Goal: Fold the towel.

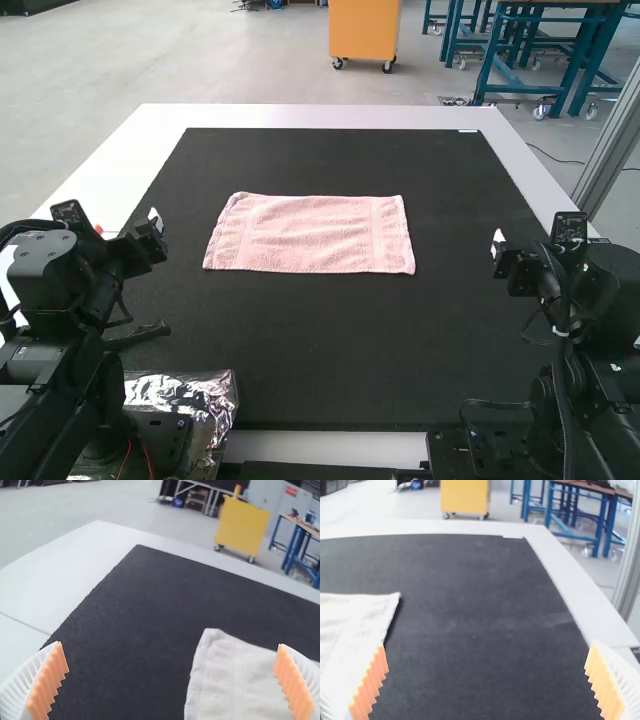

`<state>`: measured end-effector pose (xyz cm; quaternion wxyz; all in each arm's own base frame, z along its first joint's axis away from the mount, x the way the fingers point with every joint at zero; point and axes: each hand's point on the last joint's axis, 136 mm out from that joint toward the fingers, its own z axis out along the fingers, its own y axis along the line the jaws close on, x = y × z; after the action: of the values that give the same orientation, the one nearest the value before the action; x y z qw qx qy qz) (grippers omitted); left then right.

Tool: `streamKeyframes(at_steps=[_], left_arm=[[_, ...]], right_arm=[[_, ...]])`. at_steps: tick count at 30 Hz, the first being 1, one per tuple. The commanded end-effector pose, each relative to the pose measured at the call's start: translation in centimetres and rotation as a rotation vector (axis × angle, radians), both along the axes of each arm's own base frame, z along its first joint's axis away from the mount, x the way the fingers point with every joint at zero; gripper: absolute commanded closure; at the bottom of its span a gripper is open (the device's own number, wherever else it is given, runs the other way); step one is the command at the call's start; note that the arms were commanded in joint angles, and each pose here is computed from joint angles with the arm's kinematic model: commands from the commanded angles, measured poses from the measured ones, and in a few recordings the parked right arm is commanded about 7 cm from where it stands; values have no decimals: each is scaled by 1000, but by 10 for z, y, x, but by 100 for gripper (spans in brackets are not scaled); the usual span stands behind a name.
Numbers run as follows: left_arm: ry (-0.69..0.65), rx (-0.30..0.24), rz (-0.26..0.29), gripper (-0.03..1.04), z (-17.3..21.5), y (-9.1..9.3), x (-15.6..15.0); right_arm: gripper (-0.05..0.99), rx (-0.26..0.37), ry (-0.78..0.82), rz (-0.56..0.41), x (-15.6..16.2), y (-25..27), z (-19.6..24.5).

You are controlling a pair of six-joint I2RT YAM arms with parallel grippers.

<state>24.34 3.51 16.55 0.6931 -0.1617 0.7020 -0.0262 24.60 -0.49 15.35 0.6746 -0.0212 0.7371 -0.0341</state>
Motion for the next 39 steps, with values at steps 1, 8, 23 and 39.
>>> streamKeyframes(at_steps=[1, 8, 23, 39], left_arm=[[-2, -27, -2, 4, -2, 0, 0], [-12, -8, 4, 4, 1, 1, 0], [-199, 673, 144, 6, 84, 8, -14], [-251, 606, 124, 5, 172, 3, -14]], right_arm=[[3, 11, 1, 10, 0, 2, -2], [2, 11, -41, 6, 1, 1, 8], [2, -127, -365, -161, -12, -25, 90], [3, -146, -342, 29, 14, 6, 174]])
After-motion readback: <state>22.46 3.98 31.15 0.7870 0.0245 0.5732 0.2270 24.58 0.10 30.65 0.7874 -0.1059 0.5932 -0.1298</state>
